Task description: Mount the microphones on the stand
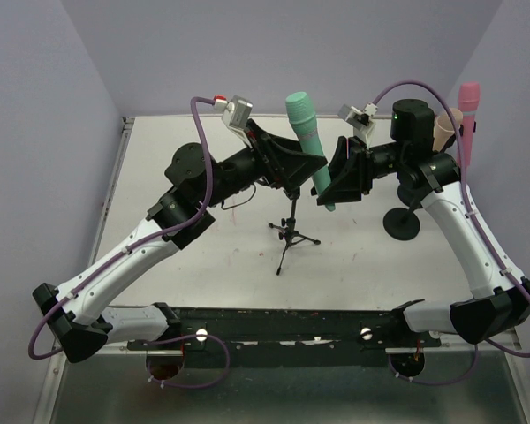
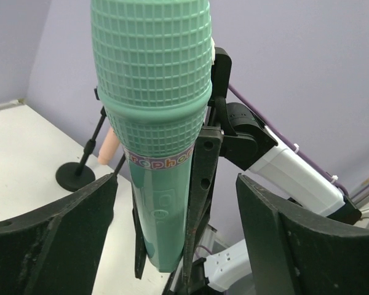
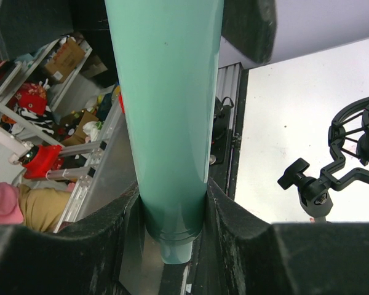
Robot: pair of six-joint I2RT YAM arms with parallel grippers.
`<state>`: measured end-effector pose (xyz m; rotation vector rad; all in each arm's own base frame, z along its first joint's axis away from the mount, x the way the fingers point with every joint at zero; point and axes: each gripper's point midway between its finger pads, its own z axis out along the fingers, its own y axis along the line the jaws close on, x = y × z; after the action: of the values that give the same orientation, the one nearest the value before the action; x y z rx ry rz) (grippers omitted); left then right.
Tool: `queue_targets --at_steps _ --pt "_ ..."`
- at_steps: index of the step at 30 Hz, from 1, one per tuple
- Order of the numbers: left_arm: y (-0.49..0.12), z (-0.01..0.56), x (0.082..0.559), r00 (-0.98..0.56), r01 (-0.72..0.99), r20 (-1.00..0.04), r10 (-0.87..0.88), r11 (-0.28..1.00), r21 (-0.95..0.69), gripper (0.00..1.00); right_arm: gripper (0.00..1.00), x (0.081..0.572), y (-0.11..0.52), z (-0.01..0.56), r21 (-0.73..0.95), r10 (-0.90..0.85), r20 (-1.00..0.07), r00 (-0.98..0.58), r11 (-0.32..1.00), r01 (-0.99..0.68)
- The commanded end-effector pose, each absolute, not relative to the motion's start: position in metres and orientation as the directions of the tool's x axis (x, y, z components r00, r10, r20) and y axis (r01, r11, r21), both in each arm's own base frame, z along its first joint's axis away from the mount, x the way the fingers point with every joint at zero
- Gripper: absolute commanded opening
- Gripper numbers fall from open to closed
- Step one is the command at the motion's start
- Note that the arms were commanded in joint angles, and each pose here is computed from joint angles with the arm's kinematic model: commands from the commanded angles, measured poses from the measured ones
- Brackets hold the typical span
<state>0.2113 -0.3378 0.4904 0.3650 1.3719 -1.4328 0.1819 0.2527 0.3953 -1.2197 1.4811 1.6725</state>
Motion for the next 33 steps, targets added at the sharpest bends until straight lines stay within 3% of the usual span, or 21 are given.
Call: queue_targets --at_steps 1,18,22,24,28,30,33 --pt "-0.338 0.511 0.201 -0.397 0.837 -0.789 -0.469 0.169 -0.521 0.80 0.28 0.164 0.247 0.404 0.406 -0.138 -0.914 -0.382 -0.268 -0.874" --pt "-0.342 0.505 0.220 -0.393 0.819 -0.803 -0.448 0.225 -0.527 0.59 0.28 0.161 0.247 0.403 0.408 -0.140 -0.913 -0.383 -0.285 -0.867" --pt "-0.344 0.508 0.217 -0.399 0.827 -0.802 -0.444 0.203 -0.524 0.49 0.28 0.162 0.246 0.403 0.408 -0.139 -0.913 -0.384 -0.281 -0.869" --pt "-0.344 0.510 0.217 -0.399 0.829 -0.801 -0.448 0.198 -0.523 0.37 0.28 0.162 0.246 0.402 0.408 -0.139 -0.913 -0.384 -0.279 -0.869" --pt "-0.339 0.512 0.214 -0.391 0.833 -0.802 -0.452 0.196 -0.517 0.23 0.31 0.163 0.247 0.400 0.405 -0.138 -0.914 -0.381 -0.268 -0.874" --pt "-0.335 0.512 0.212 -0.384 0.837 -0.803 -0.455 0.195 -0.511 0.20 0.46 0.164 0.247 0.399 0.406 -0.138 -0.914 -0.382 -0.256 -0.877" --pt "-0.326 0.511 0.209 -0.367 0.842 -0.808 -0.460 0.205 -0.499 0.18 0.81 0.165 0.247 0.400 0.391 -0.135 -0.920 -0.369 -0.235 -0.890"
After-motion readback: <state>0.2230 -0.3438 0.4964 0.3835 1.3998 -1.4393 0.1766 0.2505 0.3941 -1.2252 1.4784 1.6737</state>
